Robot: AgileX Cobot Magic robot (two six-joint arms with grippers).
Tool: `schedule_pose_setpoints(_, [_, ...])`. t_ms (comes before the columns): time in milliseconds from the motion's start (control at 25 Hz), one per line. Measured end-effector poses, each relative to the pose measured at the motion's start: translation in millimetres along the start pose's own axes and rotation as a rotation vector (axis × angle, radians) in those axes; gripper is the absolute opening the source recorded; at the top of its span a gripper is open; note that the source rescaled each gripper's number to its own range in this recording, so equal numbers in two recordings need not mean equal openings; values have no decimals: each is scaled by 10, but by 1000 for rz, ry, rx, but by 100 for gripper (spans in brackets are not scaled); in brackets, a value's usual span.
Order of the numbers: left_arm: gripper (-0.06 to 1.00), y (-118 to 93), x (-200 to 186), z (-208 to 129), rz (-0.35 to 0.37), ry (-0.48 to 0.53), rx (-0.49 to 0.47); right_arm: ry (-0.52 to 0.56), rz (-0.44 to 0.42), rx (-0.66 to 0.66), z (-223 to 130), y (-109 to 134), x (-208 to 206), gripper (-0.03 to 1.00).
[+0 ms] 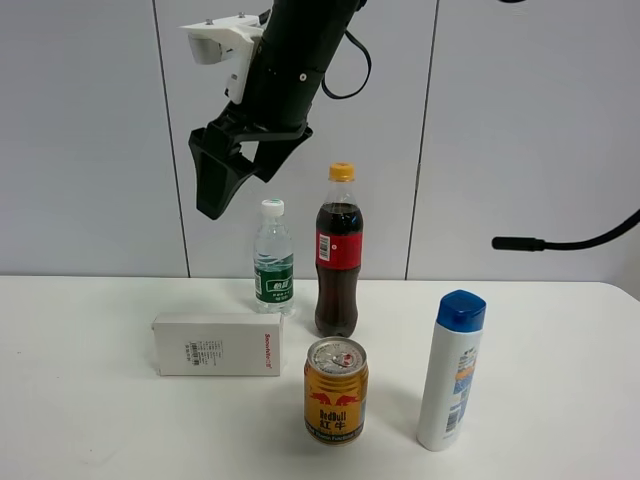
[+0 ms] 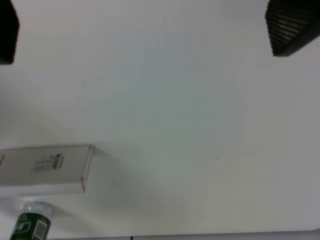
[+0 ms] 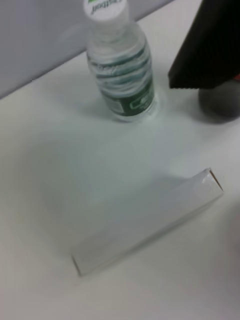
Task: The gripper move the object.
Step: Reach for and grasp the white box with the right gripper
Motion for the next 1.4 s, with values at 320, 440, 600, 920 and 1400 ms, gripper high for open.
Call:
schedule_pose_setpoints(320, [100, 0, 0, 0, 0, 0, 0, 85, 27, -37, -72, 95, 455, 100])
schedule_pose_setpoints(440, [100, 0, 0, 0, 0, 0, 0, 93, 36, -67, -92, 137, 724, 100])
schedule_pose_setpoints(600, [100, 0, 0, 0, 0, 0, 0, 76, 33, -71, -120, 122, 957, 100])
schedule_pose_setpoints(920, [100, 0, 0, 0, 0, 0, 0, 91, 12, -92, -223, 85, 1291, 100])
schedule_pose_setpoints(1400, [100, 0, 0, 0, 0, 0, 0, 106, -28, -193, -335, 33, 1597, 100])
Point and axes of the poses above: a point on each arm's last joint axis where the gripper is mounted, x pointing out along that axis toward the gripper, y along the wrist's bending axis when the last joint is at zero, z = x × y, the point moved 3 cm from there along x, pointing out along that axis toward the gripper, and after that the axes turned 5 degrees about -x, right-handed, at the moved point
